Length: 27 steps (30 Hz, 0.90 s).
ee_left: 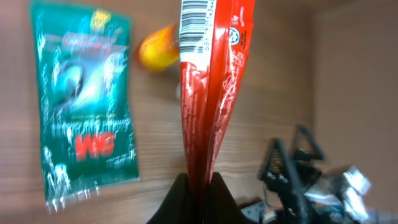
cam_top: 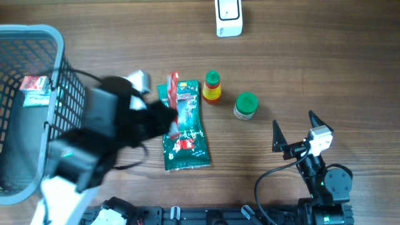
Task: Scan the item barcode
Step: 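Carry the red stick snack out and drop it beside the glove pack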
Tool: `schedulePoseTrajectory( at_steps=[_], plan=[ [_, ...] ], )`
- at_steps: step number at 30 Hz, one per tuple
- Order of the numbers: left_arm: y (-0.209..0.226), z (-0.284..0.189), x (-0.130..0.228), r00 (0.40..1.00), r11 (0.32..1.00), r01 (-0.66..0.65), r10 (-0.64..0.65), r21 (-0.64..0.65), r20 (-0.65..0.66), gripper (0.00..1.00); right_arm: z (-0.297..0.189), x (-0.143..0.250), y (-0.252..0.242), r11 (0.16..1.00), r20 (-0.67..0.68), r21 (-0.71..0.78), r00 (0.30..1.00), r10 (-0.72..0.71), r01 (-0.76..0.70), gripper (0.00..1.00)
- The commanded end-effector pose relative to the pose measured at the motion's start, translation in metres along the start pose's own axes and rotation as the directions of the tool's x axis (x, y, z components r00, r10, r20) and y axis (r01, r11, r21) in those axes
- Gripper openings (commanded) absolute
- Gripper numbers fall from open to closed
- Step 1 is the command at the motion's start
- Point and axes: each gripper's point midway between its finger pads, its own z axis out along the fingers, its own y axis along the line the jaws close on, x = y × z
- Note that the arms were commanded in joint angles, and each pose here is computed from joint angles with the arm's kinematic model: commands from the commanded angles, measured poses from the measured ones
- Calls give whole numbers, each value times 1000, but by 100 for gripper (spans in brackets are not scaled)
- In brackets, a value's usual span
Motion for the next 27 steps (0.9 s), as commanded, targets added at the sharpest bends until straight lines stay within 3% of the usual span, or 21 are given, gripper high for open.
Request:
schedulePoseTrajectory(
  at_steps=[1,3,6,10,14,16,20,24,27],
  plan=[
    [48,64,42,915,890,401,-400,-218,52,4,0,-2,0,1000,10,1,1000,-10,10,100],
    [44,99,61,905,887,421,-424,-190,26,4,0,-2,0,1000,10,1,1000,-11,11,100],
    [22,148,85,934,931,351,-356,-104,-34,4,0,-2,0,1000,10,1,1000,-11,11,100],
    [40,201,107,955,932,291,-297,-218,6,4,0,-2,0,1000,10,1,1000,-11,11,100],
    [79,241,135,908,842,393,-418,-370,12,4,0,-2,0,1000,10,1,1000,-10,10,100],
    [73,255,146,892,843,406,-449,-354,-46,29,0,-2,0,1000,10,1,1000,-10,10,100],
    [55,257,142,893,867,408,-444,-287,-72,52,0,-2,0,1000,10,1,1000,-11,11,100],
    [29,237,121,934,923,338,-353,-184,-54,100,0,-2,0,1000,10,1,1000,-10,10,100],
    [4,209,92,976,971,219,-218,-95,17,100,0,-2,0,1000,10,1,1000,-11,11,100]
  ],
)
